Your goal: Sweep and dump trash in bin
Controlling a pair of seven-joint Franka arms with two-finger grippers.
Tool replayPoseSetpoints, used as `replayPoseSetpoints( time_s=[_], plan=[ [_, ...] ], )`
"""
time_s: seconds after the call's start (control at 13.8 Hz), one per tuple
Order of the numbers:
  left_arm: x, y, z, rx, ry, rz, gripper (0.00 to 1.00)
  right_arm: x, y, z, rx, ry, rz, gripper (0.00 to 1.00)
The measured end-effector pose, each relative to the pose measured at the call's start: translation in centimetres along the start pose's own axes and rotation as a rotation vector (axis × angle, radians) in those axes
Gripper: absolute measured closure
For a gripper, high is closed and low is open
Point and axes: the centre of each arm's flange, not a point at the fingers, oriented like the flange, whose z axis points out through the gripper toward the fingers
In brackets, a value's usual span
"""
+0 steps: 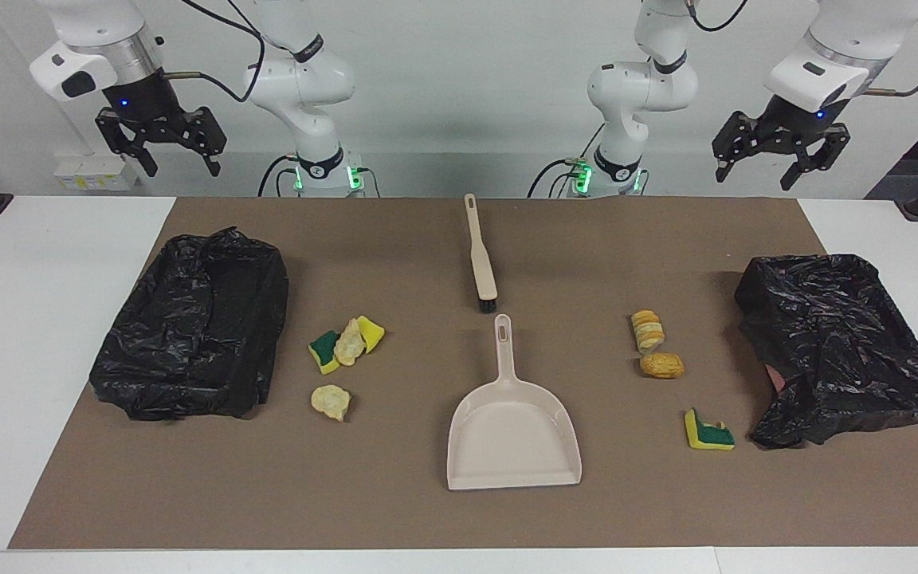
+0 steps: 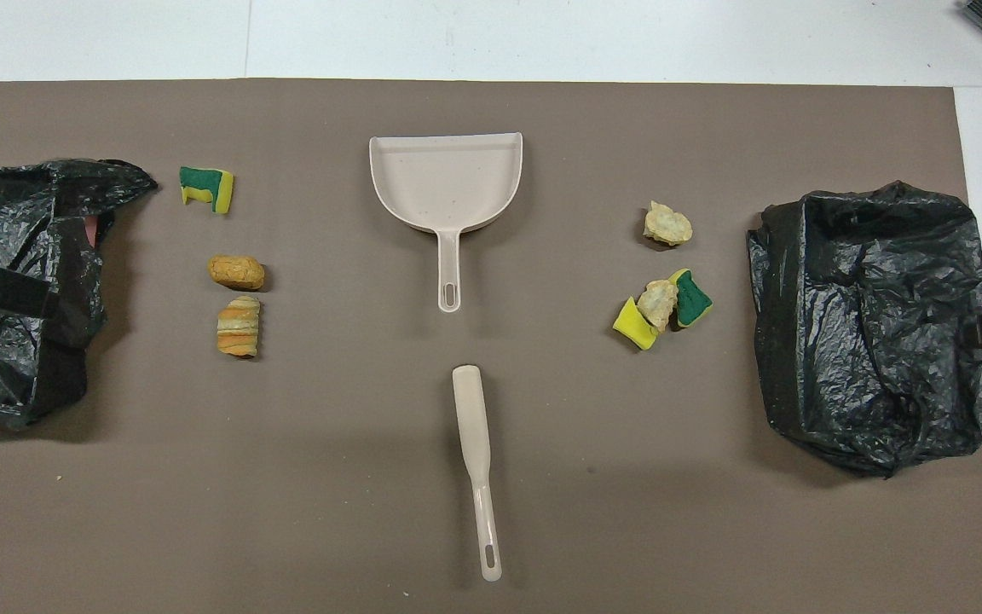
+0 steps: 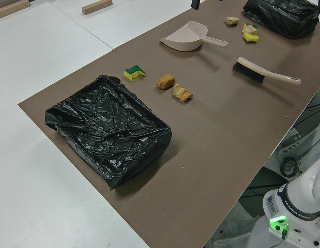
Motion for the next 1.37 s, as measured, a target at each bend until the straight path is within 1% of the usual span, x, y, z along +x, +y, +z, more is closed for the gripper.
replayPoseSetpoints(
  time_s=[0.43, 1.37],
  plan=[
    [-0.2, -0.1, -0.2, 0.001, 0.002, -0.002, 0.0, -0.1, -0.1, 0.0, -0.005, 0.0, 0.002, 0.0],
    [-1.1, 0.9, 0.4, -0.001, -0.018, 0.013, 0.0, 0.0, -0.3, 0.1, -0.009, -0.006, 0.0, 0.0]
  ],
)
